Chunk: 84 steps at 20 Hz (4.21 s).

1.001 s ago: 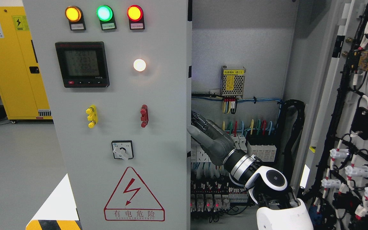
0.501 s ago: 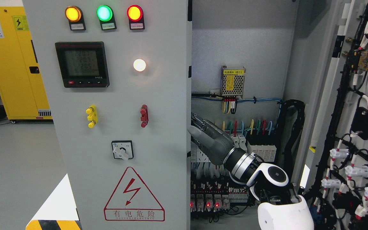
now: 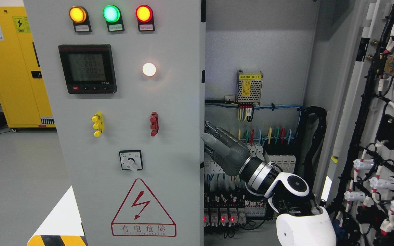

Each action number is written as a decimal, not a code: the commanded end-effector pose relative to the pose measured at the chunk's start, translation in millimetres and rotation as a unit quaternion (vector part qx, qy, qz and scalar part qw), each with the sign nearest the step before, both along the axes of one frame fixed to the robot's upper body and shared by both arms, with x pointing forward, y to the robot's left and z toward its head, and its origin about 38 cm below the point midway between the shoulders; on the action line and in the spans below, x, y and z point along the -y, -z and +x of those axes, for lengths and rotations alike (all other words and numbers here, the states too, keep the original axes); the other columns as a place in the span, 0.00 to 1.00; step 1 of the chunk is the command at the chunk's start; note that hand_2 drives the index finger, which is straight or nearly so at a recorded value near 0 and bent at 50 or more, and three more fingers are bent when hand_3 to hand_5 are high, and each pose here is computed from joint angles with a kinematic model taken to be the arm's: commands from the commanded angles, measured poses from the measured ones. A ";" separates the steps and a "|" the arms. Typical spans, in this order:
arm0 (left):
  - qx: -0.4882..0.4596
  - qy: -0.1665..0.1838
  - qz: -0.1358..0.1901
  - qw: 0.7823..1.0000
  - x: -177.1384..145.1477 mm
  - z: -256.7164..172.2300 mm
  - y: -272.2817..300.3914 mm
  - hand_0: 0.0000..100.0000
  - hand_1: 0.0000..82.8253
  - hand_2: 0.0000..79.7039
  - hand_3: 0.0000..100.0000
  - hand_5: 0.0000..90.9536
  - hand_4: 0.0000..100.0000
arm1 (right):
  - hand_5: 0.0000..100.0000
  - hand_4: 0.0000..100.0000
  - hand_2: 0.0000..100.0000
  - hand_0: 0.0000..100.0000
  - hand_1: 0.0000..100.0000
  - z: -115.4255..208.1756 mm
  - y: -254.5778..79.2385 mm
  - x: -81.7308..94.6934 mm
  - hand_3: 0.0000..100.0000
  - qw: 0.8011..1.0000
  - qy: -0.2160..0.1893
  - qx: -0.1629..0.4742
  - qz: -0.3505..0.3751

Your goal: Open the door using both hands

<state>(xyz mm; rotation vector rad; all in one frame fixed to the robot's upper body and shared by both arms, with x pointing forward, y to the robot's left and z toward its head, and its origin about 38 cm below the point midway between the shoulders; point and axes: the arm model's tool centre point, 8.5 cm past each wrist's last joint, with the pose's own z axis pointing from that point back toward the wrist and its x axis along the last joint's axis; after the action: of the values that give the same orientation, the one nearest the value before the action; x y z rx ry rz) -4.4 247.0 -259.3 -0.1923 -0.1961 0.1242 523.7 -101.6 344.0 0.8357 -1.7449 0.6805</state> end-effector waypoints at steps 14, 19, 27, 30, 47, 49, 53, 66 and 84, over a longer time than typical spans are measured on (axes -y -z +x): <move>0.002 0.001 0.003 1.000 -4.6 2.0 -0.2 0.12 0.67 0.00 0.00 0.00 0.00 | 0.00 0.00 0.04 0.00 0.50 -3.8 -3.6 4.3 0.00 0.999 -0.032 -0.012 0.001; 0.003 0.001 0.003 1.000 -4.5 2.5 -0.2 0.12 0.67 0.00 0.00 0.00 0.00 | 0.00 0.00 0.04 0.00 0.50 -6.0 -4.0 2.7 0.00 0.999 -0.048 -0.009 0.000; 0.003 0.001 0.002 1.000 -2.5 2.5 -0.1 0.12 0.67 0.00 0.00 0.00 0.00 | 0.00 0.00 0.04 0.00 0.50 -6.3 -3.9 2.7 0.00 0.998 -0.053 -0.018 -0.003; 0.003 0.001 0.001 1.000 -1.6 2.5 -0.1 0.12 0.67 0.00 0.00 0.00 0.00 | 0.00 0.00 0.04 0.00 0.50 -7.0 -4.8 1.2 0.00 0.998 -0.058 -0.018 -0.001; 0.004 0.000 0.005 1.000 -6.4 3.0 -0.4 0.12 0.67 0.00 0.00 0.00 0.00 | 0.00 0.00 0.04 0.00 0.50 -40.7 7.8 13.5 0.00 0.997 -0.081 0.009 -0.001; 0.005 0.000 0.005 1.000 -6.4 4.0 -0.4 0.12 0.67 0.00 0.00 0.00 0.00 | 0.00 0.00 0.04 0.00 0.50 -53.0 14.4 2.5 0.00 0.995 -0.096 0.014 -0.012; 0.004 0.000 0.004 1.000 -5.5 3.1 -0.3 0.12 0.67 0.00 0.00 0.00 0.00 | 0.00 0.00 0.04 0.00 0.50 -84.5 40.0 -20.6 0.00 0.991 -0.133 0.007 -0.032; 0.003 -0.001 0.005 1.000 -6.6 2.6 -0.4 0.12 0.67 0.00 0.00 0.00 0.00 | 0.00 0.00 0.04 0.00 0.50 -201.9 146.8 -115.1 0.00 0.961 -0.255 -0.079 -0.066; 0.003 -0.001 0.003 1.000 -4.7 2.6 -0.2 0.12 0.67 0.00 0.00 0.00 0.00 | 0.00 0.00 0.04 0.00 0.50 -252.8 153.3 -189.8 0.00 0.937 -0.334 -0.084 -0.064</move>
<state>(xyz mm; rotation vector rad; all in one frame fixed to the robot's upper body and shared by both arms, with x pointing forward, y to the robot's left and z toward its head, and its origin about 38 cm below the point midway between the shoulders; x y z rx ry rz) -1.8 246.7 -259.3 -0.1928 -0.2024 0.1267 311.9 45.1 185.4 1.2597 -1.2829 0.9997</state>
